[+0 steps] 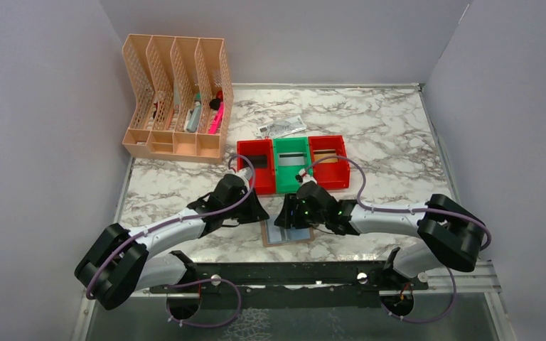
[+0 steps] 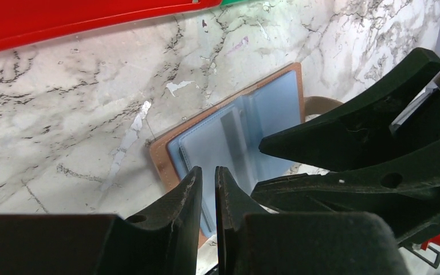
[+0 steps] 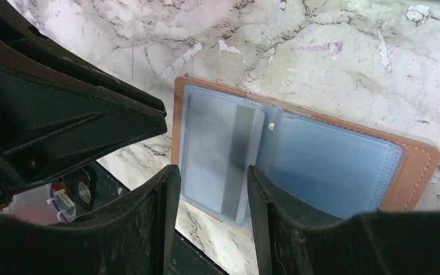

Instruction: Take the credit cards out of the card holder

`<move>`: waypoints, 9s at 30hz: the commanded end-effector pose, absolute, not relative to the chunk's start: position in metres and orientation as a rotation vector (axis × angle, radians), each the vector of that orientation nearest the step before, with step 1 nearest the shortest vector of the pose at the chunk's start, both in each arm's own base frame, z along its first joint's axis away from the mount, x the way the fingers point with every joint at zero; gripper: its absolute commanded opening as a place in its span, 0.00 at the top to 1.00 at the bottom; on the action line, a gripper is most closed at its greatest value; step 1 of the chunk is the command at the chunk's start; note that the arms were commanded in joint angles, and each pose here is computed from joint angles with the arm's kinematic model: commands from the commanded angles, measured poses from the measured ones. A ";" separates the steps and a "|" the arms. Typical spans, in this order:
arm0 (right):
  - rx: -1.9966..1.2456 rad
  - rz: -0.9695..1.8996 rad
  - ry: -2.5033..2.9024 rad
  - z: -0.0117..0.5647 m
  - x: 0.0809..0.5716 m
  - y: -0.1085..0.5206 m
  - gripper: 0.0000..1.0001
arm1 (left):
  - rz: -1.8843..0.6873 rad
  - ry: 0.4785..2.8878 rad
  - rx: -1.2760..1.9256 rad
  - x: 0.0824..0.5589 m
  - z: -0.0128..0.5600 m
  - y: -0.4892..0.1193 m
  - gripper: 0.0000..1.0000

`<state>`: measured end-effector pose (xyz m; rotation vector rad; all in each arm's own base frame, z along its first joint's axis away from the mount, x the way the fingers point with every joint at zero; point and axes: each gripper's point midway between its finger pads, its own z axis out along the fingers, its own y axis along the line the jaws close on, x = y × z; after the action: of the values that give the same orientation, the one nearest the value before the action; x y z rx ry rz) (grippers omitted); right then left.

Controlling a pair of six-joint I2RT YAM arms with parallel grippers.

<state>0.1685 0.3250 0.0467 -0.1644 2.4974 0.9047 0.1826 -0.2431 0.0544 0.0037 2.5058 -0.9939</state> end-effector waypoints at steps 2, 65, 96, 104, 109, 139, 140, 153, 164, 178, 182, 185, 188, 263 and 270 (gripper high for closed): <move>-0.266 0.948 2.455 0.063 0.168 0.334 0.49 | -0.975 2.450 0.017 0.193 0.067 -0.246 0.81; -0.046 1.091 2.532 0.033 0.155 0.318 0.43 | -1.179 2.474 0.086 0.174 0.063 -0.274 0.81; 0.367 0.555 2.230 0.095 0.181 0.170 0.26 | -1.279 2.470 0.340 0.167 0.084 -0.343 0.62; 0.422 0.558 2.235 0.092 0.176 0.163 0.24 | -1.291 2.471 0.409 0.154 0.084 -0.360 0.50; 0.417 0.563 2.270 0.086 0.171 0.164 0.23 | -1.253 2.466 0.399 0.155 0.086 -0.356 0.46; -0.156 0.871 2.482 0.063 0.152 0.270 0.57 | -1.001 2.458 0.108 0.175 0.072 -0.299 0.47; -0.169 0.877 2.479 0.064 0.152 0.272 0.57 | -1.020 2.455 0.107 0.175 0.073 -0.301 0.48; -0.058 0.585 2.607 0.017 0.160 0.245 0.66 | -1.121 2.517 0.125 0.168 0.060 -0.309 0.51; 0.072 0.550 2.641 0.001 0.152 0.230 0.77 | -1.002 2.622 0.167 0.164 0.035 -0.301 0.60; 0.133 0.517 2.621 0.004 0.154 0.222 0.76 | -1.234 2.603 0.168 0.148 0.033 -0.319 0.75; 0.155 0.531 2.616 0.004 0.154 0.222 0.76 | -1.238 2.602 0.173 0.148 0.034 -0.319 0.83; 0.158 0.535 2.614 0.004 0.153 0.221 0.75 | -1.226 2.578 0.162 0.152 0.037 -0.319 0.88; 0.155 0.526 2.614 0.003 0.154 0.221 0.76 | -1.217 2.554 0.155 0.157 0.042 -0.319 0.93; 0.209 0.525 2.607 -0.001 0.156 0.220 0.70 | -0.855 2.468 0.152 0.188 0.074 -0.281 1.00; 0.068 0.623 2.497 0.036 0.168 0.234 0.67 | -0.862 2.354 0.135 0.197 0.108 -0.275 1.00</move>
<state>0.1656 0.2474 0.0299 0.1806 2.5298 0.6964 0.1825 -0.2797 0.0813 0.1486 2.4507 -0.8979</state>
